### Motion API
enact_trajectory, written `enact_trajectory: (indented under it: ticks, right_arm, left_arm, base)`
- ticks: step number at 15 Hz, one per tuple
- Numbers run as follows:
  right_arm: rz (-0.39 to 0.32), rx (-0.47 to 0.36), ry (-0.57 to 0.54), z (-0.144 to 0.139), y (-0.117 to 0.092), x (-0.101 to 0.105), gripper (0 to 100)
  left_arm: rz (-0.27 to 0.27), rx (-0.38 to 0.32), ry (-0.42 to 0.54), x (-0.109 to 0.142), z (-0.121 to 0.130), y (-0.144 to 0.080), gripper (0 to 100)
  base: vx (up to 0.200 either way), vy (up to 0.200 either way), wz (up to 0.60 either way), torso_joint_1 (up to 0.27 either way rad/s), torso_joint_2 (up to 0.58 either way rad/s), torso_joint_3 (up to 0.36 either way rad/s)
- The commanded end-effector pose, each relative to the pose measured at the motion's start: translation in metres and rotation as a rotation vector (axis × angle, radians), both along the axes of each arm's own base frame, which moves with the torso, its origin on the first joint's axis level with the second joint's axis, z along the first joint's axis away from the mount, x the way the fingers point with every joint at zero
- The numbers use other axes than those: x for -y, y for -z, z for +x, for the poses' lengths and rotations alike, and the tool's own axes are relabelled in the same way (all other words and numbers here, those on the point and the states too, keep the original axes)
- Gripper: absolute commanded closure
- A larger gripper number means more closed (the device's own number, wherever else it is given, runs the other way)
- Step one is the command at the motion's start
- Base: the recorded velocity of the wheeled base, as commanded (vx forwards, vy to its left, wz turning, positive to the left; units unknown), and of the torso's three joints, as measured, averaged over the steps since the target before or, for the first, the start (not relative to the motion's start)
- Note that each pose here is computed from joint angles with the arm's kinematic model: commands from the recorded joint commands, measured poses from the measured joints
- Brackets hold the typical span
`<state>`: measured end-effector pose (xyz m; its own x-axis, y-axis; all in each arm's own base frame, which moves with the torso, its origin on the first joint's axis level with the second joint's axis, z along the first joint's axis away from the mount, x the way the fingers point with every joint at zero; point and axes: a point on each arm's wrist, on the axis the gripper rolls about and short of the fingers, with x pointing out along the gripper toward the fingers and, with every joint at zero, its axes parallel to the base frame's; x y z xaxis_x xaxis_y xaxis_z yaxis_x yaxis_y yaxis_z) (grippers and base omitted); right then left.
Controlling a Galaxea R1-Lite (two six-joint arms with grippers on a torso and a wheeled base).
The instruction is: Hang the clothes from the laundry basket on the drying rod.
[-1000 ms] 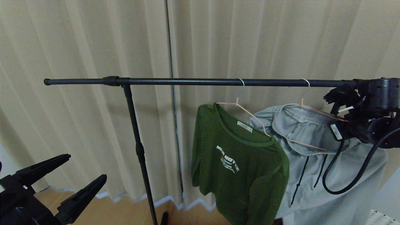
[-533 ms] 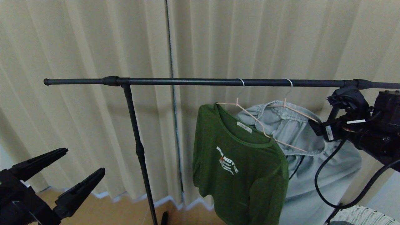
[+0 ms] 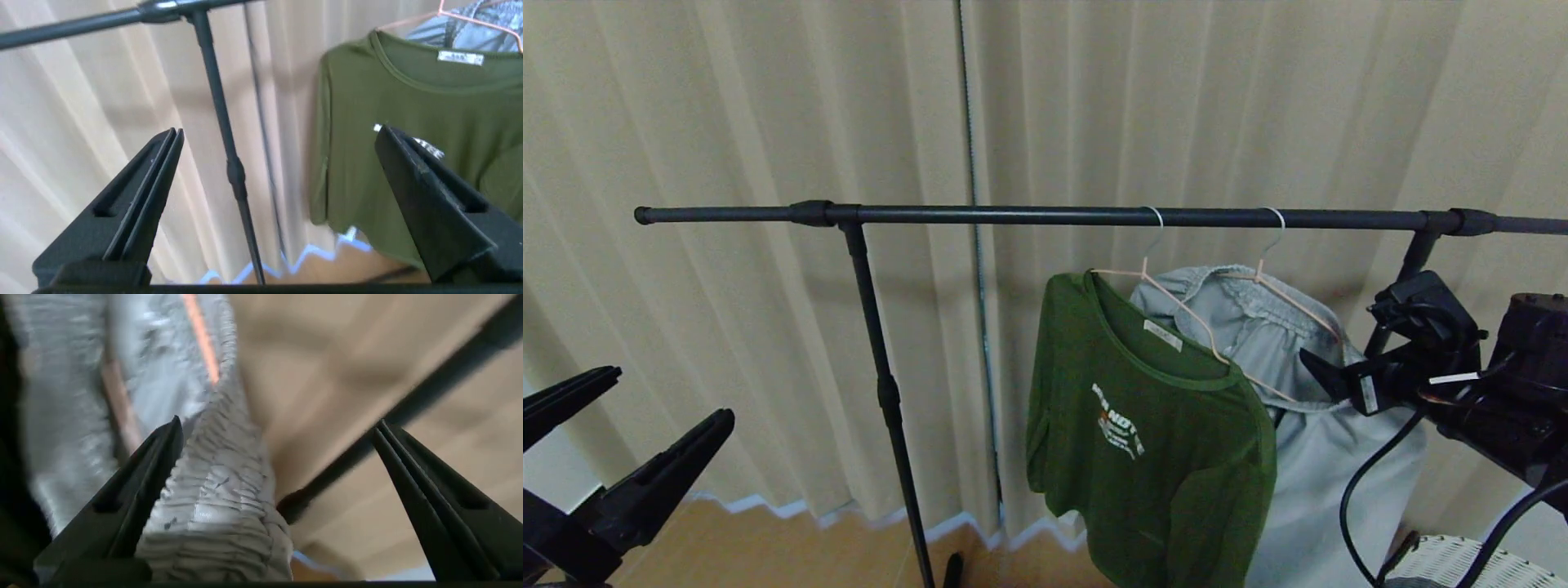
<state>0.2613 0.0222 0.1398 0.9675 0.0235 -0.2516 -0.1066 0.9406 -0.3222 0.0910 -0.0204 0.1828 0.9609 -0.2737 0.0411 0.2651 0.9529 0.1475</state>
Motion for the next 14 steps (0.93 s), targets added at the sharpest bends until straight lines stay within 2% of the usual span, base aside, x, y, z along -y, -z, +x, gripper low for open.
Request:
enact_trajectory:
  ticks: [1,3,4,6,8,11,12,13,14]
  right_arm:
    - [0.011,-0.014,-0.035,0.000,0.004,0.000,0]
    - [0.051,-0.004,-0.077,-0.003,0.002,0.000,0]
    - [0.129,0.057,-0.115,-0.012,-0.007,-0.001,0]
    - [0.235,0.132,-0.161,-0.027,-0.014,0.000,0]
    - [0.294,0.199,-0.191,-0.042,-0.019,0.000,0]
    - [0.307,0.293,-0.205,-0.059,-0.029,0.002,0]
    - [0.303,0.340,-0.210,-0.073,-0.036,0.003,0]
    - [0.302,0.351,-0.210,-0.076,-0.038,0.003,0]
    - [0.297,0.393,-0.216,-0.091,-0.045,0.004,0]
  left_arm:
    - [-0.001,0.009,0.000,0.000,-0.001,-0.001,0]
    - [-0.002,0.012,-0.001,-0.001,-0.002,-0.001,0]
    - [-0.006,0.027,-0.006,-0.002,-0.006,-0.001,0]
    - [-0.019,0.039,-0.014,-0.003,-0.012,0.000,0]
    - [-0.017,0.045,-0.087,-0.010,-0.019,0.007,0]
    - [-0.013,0.032,-0.188,-0.017,-0.031,0.015,0]
    - [-0.011,0.017,-0.245,-0.020,-0.046,0.023,0]
    - [-0.010,0.011,-0.254,-0.021,-0.050,0.025,0]
    - [-0.007,-0.024,-0.273,-0.020,-0.066,0.036,0]
  base:
    - [0.000,0.000,0.00,0.000,0.00,0.000]
    - [0.000,0.000,0.00,0.000,0.00,0.000]
    - [0.000,0.000,0.00,0.000,0.00,0.000]
    - [0.000,0.000,0.00,0.000,0.00,0.000]
    - [0.000,0.000,0.00,0.000,0.00,0.000]
    - [0.000,0.000,0.00,0.000,0.00,0.000]
    - [0.000,0.000,0.00,0.000,0.00,0.000]
    - [0.000,0.000,0.00,0.000,0.00,0.000]
    - [0.000,0.000,0.00,0.000,0.00,0.000]
